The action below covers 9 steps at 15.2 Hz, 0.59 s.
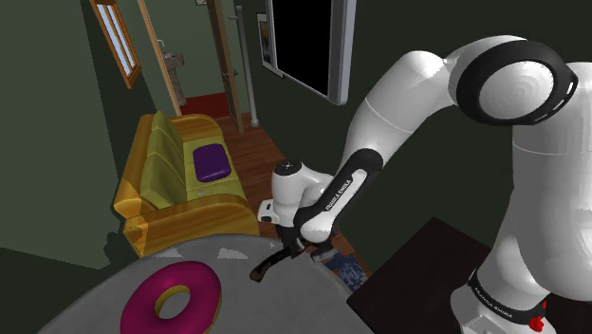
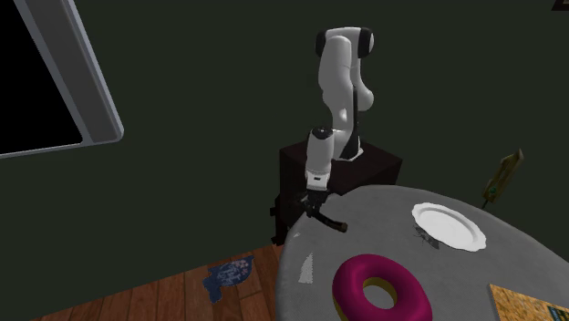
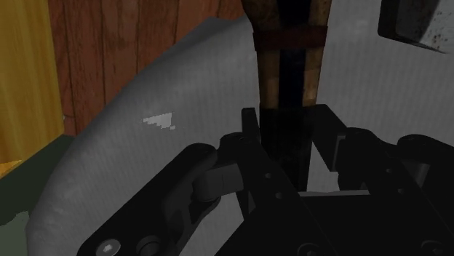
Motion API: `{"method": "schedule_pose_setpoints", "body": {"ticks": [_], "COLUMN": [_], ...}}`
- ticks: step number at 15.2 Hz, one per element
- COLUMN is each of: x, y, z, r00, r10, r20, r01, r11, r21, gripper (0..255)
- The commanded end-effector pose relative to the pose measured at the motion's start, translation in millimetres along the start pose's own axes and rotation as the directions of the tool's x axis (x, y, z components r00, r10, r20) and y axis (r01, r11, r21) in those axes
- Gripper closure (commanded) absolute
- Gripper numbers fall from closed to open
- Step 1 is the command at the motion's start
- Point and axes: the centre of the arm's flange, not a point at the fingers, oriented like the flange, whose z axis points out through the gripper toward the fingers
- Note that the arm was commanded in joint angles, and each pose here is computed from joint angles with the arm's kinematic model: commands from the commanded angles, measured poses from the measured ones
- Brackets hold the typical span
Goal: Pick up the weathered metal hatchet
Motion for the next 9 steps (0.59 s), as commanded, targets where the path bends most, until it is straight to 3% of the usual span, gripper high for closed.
{"method": "schedule_pose_setpoints", "body": {"ticks": [1,9], "x": [0,0], "y": [1,2], "z": [-11,-43], "r00": [1.0,1.0], "r10": [0.0,0.0], "r20": [0.0,0.0], "r01": [0.0,0.0], "r11": [1.0,1.0], "r21": [0.0,0.0], "gripper": [255,255]}}
